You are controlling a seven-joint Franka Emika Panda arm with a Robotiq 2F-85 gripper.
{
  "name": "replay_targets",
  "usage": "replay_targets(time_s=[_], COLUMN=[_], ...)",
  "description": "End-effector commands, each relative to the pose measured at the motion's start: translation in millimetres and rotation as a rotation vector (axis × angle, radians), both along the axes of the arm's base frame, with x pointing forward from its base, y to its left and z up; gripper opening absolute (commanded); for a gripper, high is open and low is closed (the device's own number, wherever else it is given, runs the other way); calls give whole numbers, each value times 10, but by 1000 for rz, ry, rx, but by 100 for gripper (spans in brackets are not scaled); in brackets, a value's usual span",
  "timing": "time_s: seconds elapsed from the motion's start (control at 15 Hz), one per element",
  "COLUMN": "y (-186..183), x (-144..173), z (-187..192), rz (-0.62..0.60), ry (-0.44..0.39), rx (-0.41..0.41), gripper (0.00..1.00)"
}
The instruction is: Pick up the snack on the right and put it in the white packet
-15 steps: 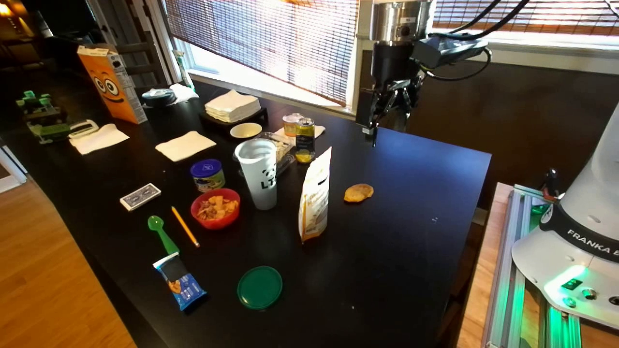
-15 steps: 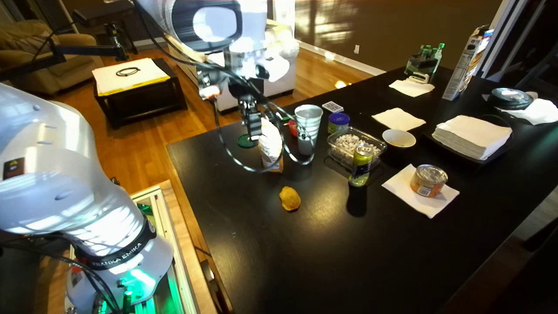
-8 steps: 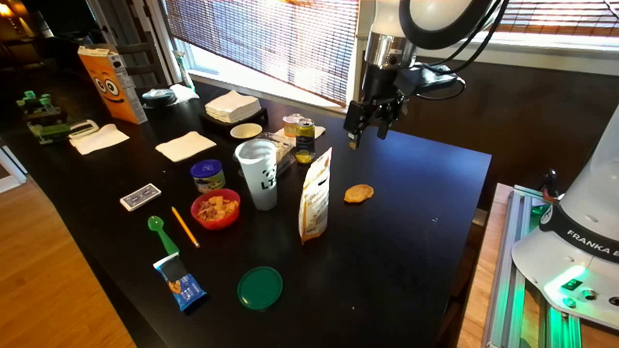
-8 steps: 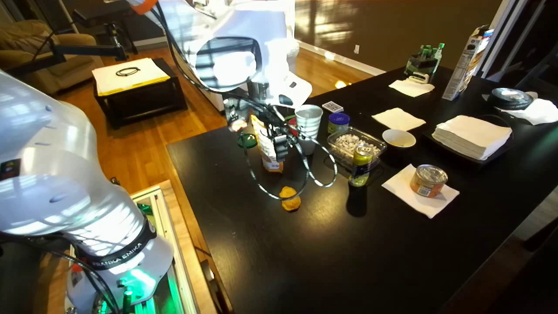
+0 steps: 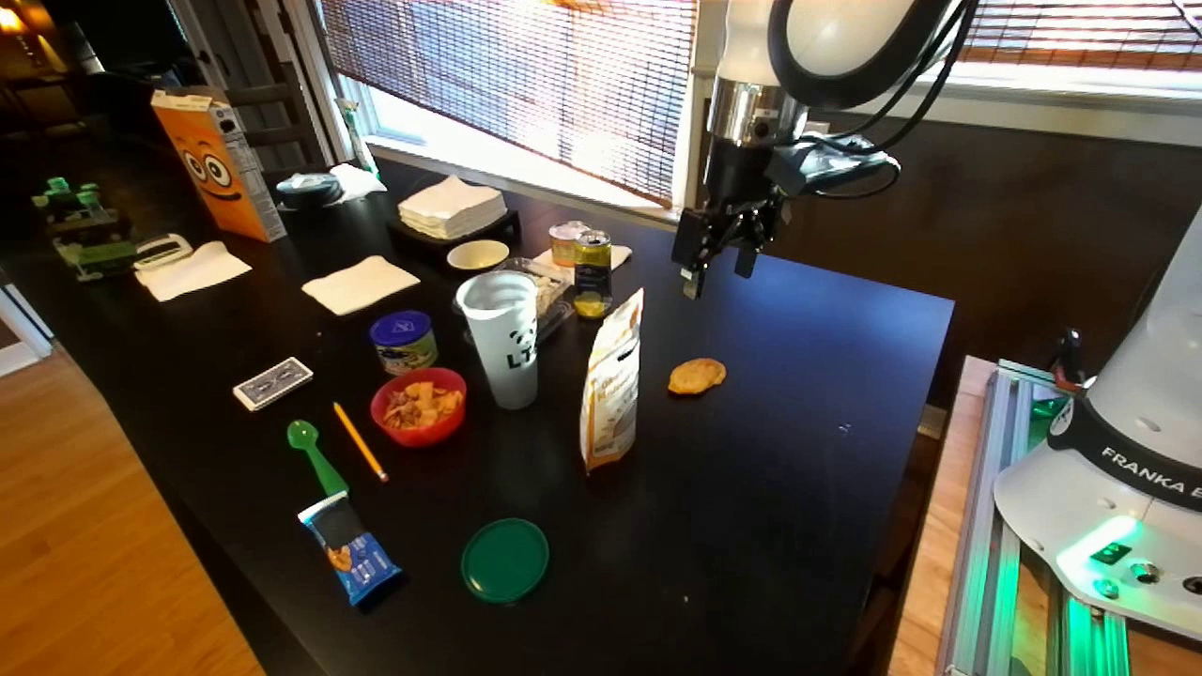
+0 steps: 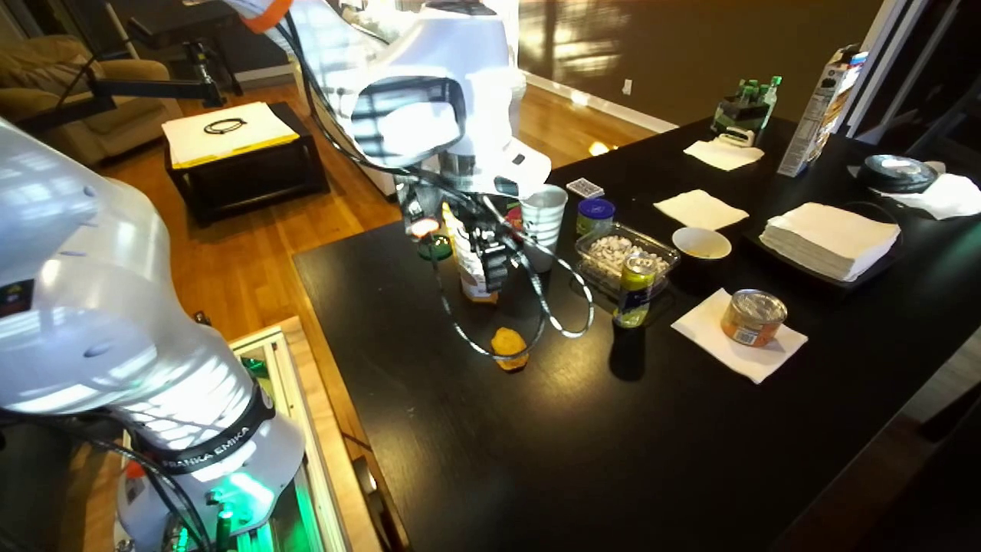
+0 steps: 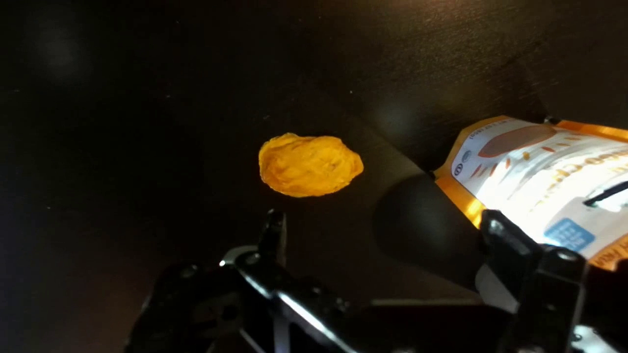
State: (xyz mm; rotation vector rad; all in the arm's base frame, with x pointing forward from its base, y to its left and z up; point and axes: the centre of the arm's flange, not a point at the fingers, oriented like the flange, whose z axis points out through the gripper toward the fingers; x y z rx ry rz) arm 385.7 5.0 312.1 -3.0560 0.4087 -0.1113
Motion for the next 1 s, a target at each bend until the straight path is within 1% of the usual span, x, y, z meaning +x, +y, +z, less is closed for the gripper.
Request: replay_targets(time_s=[0.0,0.07,0.27,0.47,0.67,0.8,0.93], y=[-153,-174,-223,-175,-160,-210,-281], x=[67,76,101,156,179,152,138], z=[-384,-468,-715,-928,-1117,-1235,-1366], rz=[123,149,229,312,360,380,356], ry=[12,10,13,16,30,60,84], rx=[-18,-16,-47,-86,-115,-99,-45], gripper=[100,100,100,100,100,100,100])
